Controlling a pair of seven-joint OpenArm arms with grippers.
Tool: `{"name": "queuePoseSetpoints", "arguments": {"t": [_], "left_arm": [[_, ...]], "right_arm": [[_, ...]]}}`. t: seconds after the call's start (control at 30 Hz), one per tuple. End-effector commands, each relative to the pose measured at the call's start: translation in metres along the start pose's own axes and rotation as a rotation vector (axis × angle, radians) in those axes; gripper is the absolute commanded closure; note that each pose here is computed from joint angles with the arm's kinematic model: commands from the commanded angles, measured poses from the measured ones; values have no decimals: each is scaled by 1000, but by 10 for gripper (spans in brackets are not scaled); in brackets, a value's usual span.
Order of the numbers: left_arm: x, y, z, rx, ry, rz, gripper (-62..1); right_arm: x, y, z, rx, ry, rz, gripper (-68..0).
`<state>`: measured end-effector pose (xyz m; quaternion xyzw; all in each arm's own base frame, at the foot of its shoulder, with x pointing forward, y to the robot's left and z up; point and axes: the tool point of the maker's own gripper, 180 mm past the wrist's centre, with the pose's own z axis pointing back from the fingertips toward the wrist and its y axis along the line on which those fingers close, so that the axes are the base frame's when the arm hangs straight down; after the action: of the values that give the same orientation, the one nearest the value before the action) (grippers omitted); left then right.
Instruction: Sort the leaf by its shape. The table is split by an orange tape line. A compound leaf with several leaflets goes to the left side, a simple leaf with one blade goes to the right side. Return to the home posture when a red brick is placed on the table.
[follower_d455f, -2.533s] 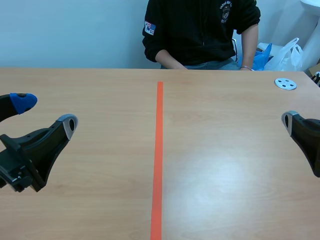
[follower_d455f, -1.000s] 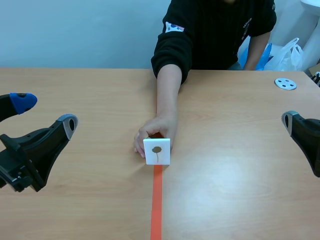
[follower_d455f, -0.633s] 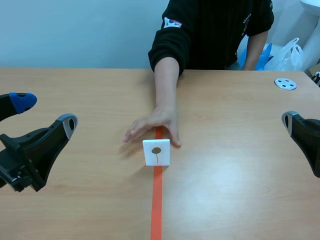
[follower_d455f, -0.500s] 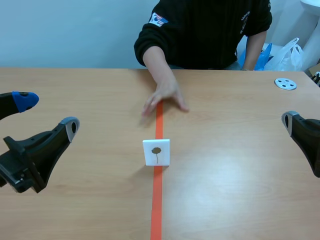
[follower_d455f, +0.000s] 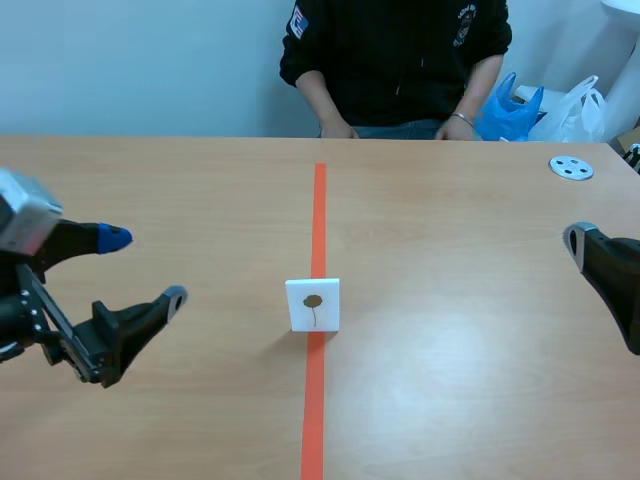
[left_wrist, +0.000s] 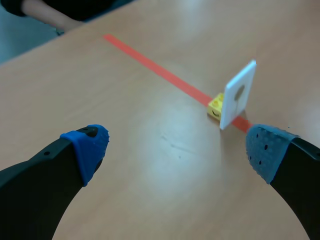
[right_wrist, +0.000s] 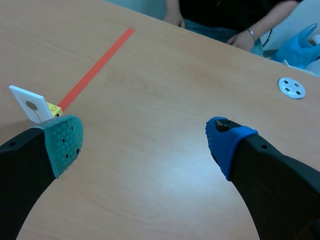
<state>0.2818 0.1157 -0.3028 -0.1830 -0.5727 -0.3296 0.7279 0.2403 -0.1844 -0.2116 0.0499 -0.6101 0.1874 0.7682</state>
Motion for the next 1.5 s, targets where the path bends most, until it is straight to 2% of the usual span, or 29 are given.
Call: {"name": "queuePoseSetpoints", "arguments": {"t": [0.0, 0.2, 0.57, 0.87, 1.2, 1.47], "left_arm": [[14, -1, -9, -17, -47, -13, -587], [-2, -15, -33, -104, 11, -56, -587], [-25, -14, -71, -152, 86, -71, -587], [-29, -47, -101, -255, 97, -93, -587], [-18, -57, -143, -231, 60, -98, -587], [-15, -60, -150, -234, 46, -87, -587]], "right_arm": [[8, -5, -1, -16, -29, 4, -500], [7, -5, -1, -16, -25, 4, -500], [7, -5, -1, -16, -26, 4, -500], [7, -5, -1, -16, -26, 4, -500], [7, -5, -1, -17, -26, 2, -500], [6, -5, 0, -24, -28, -11, -500]]}}
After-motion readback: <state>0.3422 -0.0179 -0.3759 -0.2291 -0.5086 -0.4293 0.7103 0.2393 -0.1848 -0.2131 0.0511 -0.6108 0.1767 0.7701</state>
